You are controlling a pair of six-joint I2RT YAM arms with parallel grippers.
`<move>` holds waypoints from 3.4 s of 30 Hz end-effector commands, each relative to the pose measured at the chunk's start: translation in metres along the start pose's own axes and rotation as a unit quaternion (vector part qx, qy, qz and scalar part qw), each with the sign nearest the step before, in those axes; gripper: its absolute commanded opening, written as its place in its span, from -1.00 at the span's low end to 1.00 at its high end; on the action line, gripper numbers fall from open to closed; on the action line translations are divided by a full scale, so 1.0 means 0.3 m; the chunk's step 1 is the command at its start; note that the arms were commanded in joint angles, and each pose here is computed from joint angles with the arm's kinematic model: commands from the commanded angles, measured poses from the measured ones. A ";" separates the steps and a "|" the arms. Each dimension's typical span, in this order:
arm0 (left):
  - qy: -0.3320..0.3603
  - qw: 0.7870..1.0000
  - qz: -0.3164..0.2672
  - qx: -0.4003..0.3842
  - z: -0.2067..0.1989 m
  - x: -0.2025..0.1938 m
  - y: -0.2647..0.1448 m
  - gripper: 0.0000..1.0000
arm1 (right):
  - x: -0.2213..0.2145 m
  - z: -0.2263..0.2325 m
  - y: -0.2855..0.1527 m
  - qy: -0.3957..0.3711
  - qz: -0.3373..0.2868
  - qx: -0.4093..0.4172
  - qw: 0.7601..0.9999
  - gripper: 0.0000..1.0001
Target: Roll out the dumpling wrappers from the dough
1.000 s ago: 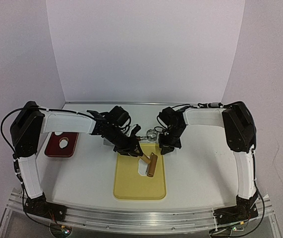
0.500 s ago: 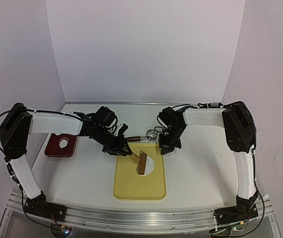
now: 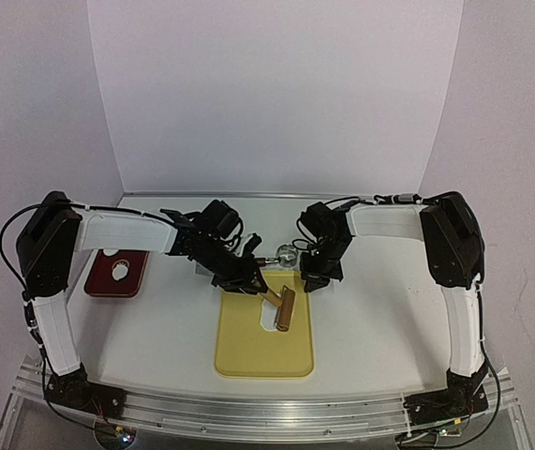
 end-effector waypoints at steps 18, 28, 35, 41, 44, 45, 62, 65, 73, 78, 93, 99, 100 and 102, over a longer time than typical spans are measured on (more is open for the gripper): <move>-0.077 0.976 0.076 0.189 0.261 -0.146 0.068 -1.00 | 0.004 0.016 -0.022 0.000 -0.006 0.004 1.000 -1.00; -0.112 0.969 0.071 0.208 0.368 -0.232 -0.058 -1.00 | 0.007 0.019 -0.018 -0.002 -0.005 0.006 1.000 -1.00; -0.098 0.975 0.063 0.189 0.321 -0.167 -0.006 -1.00 | -0.001 0.011 -0.020 -0.001 -0.004 0.003 1.000 -1.00; -0.077 0.977 0.071 0.185 0.271 -0.129 0.040 -1.00 | 0.006 0.020 -0.023 0.000 -0.006 0.007 1.000 -1.00; -0.096 0.974 0.063 0.193 0.319 -0.161 -0.025 -1.00 | 0.006 0.021 -0.022 -0.001 -0.006 0.007 1.000 -1.00; -0.102 0.973 0.060 0.196 0.336 -0.175 -0.048 -1.00 | 0.007 0.020 -0.022 -0.001 -0.006 0.007 1.000 -1.00; -0.067 0.981 0.084 0.160 0.257 -0.140 0.067 -1.00 | -0.003 0.011 -0.023 0.005 -0.004 0.004 1.000 -1.00; -0.062 0.981 0.094 0.161 0.242 -0.145 0.101 -1.00 | -0.004 0.010 -0.028 0.005 -0.006 0.003 1.000 -1.00; -0.088 0.975 0.086 0.183 0.314 -0.214 -0.001 -1.00 | -0.005 0.009 -0.021 0.007 -0.003 0.003 1.000 -1.00; -0.104 0.971 0.094 0.193 0.342 -0.294 -0.036 -1.00 | -0.005 0.010 -0.016 0.007 0.000 0.003 1.000 -1.00; -0.094 0.974 0.107 0.174 0.307 -0.273 0.030 -1.00 | -0.008 0.006 -0.022 0.002 -0.003 0.002 1.000 -1.00; -0.073 0.977 0.128 0.155 0.265 -0.237 0.106 -1.00 | -0.006 0.009 -0.033 0.001 -0.007 0.002 1.000 -1.00; -0.072 0.977 0.127 0.157 0.266 -0.236 0.103 -1.00 | -0.007 0.008 -0.033 0.001 -0.007 0.002 1.000 -1.00; -0.074 0.976 0.126 0.161 0.269 -0.244 0.095 -1.00 | -0.008 0.005 -0.033 0.001 -0.008 0.000 1.000 -1.00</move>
Point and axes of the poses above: each gripper's point midway between its finger pads, its own y axis out along the fingers, its own z axis along the line the jaws close on, x = y × z, the point moved 7 cm from there along -y, back along the fingers, and after that the axes turned 3 degrees about y, right-handed, at the moved point
